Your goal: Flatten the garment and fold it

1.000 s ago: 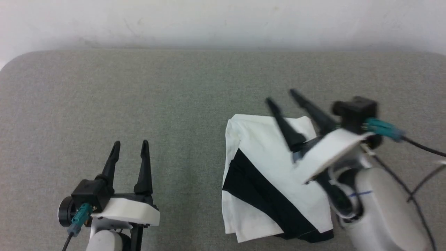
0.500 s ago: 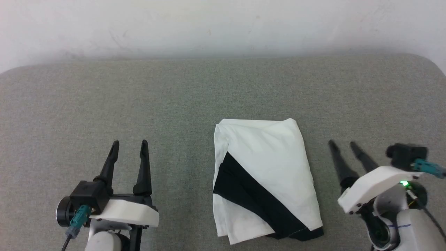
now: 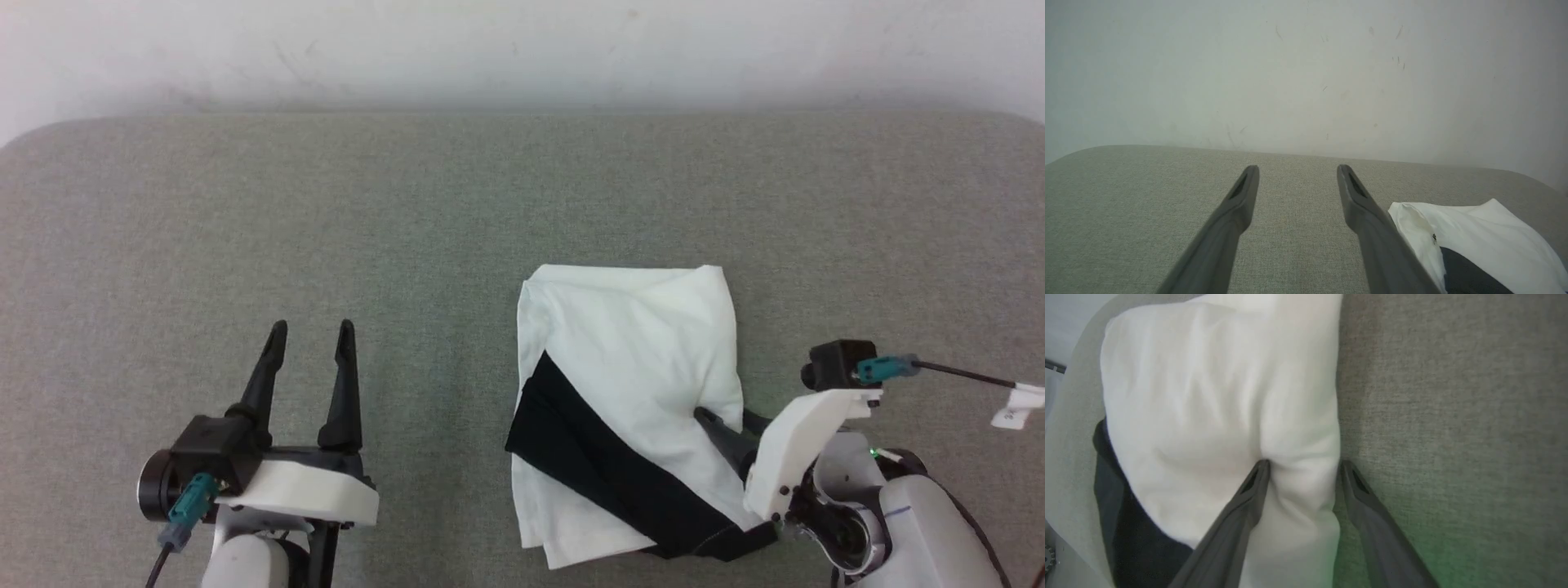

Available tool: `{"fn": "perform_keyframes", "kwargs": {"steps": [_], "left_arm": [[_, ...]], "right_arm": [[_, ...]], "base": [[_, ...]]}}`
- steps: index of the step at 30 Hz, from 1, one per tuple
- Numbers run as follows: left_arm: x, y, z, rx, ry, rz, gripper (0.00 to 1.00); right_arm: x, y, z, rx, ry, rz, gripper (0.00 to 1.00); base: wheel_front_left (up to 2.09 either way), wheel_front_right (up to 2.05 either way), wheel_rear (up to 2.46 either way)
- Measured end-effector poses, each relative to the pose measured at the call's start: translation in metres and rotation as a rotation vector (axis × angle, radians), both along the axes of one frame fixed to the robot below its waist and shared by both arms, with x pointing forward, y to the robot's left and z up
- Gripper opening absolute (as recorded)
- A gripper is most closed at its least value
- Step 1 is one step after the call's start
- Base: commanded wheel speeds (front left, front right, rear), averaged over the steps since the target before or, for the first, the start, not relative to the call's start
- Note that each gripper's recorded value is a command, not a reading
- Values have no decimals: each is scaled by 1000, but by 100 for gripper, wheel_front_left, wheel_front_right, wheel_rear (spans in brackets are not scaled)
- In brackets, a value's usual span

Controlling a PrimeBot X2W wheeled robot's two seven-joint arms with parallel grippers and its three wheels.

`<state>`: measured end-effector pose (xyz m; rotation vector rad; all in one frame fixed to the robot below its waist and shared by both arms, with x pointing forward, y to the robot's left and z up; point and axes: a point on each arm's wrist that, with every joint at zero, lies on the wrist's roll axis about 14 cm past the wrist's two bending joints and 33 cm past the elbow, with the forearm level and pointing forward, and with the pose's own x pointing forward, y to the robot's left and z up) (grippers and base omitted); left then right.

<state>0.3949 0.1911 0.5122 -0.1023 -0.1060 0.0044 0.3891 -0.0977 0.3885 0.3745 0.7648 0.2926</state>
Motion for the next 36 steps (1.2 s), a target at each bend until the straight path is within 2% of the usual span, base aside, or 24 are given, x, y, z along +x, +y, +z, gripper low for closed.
{"fn": "perform_keyframes", "kwargs": {"steps": [1,3,6,9,15,19,29,36], "left_arm": [[0,0,-1,0,2,1,100],[0,1,-2,0,6,5,100],[2,1,-2,-1,6,7,100],[4,-1,-2,-3,3,2,100],[14,-14,0,-8,-7,-34,100],[25,-29,1,-14,-18,-74,100],[64,-82,1,-15,-52,-212,100],[89,-111,-18,-3,-33,-298,100]], "right_arm": [[-1,3,-2,-3,18,18,46],[-1,6,-2,-19,34,43,1],[3,2,2,-74,13,57,0],[9,-4,9,-175,-28,82,0],[28,-16,37,-502,-134,223,0],[41,-57,50,-698,-163,259,0],[59,-176,74,-921,-121,100,0],[51,-255,66,-1041,-15,-15,0]], "base": [[0,0,0],[0,0,0],[0,0,0],[0,0,0],[0,0,0],[0,0,0],[0,0,0],[0,0,0]]}}
